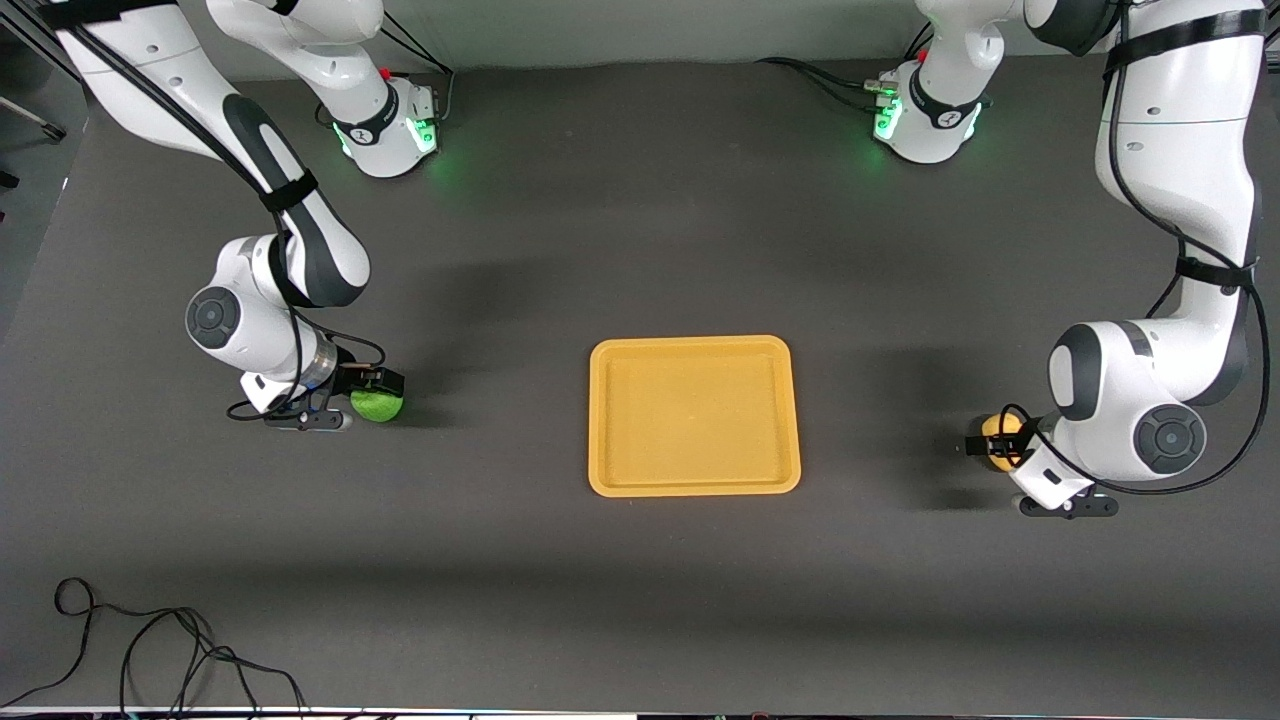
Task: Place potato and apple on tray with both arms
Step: 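Close the right gripper on the apple while the left gripper grasps the potato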
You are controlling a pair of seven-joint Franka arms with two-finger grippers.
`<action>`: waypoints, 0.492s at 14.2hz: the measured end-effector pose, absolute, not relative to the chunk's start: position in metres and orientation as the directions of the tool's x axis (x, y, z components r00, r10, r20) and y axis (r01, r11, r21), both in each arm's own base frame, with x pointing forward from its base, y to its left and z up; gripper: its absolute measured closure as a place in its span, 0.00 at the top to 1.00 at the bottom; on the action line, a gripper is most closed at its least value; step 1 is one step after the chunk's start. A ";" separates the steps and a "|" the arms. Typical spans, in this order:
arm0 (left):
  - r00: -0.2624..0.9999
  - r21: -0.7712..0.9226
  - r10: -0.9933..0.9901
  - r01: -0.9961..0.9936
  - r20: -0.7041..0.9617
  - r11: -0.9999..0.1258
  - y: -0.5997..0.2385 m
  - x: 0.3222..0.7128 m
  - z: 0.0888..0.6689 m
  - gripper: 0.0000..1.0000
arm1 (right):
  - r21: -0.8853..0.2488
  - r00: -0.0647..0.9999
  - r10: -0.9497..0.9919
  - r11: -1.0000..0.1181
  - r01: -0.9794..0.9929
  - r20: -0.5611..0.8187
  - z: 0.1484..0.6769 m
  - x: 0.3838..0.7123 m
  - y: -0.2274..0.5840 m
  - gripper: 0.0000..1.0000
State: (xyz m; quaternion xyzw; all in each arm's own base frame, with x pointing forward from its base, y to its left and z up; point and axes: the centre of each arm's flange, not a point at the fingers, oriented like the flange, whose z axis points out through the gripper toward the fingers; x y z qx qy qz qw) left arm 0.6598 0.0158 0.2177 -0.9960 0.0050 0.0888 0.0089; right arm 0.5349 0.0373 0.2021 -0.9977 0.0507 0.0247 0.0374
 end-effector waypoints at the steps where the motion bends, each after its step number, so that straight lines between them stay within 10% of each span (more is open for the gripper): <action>1: 0.984 -0.016 -0.011 -0.014 -0.177 -1.000 0.018 0.660 0.218 1.00 | -0.070 0.993 -0.108 -0.991 -0.112 -0.053 0.199 0.535 0.033 0.93; 7: 0.983 -0.015 -0.015 -0.018 -0.181 -1.000 0.019 0.647 0.199 1.00 | -0.054 0.978 -0.171 -0.983 -0.178 -0.120 0.240 0.554 0.062 0.76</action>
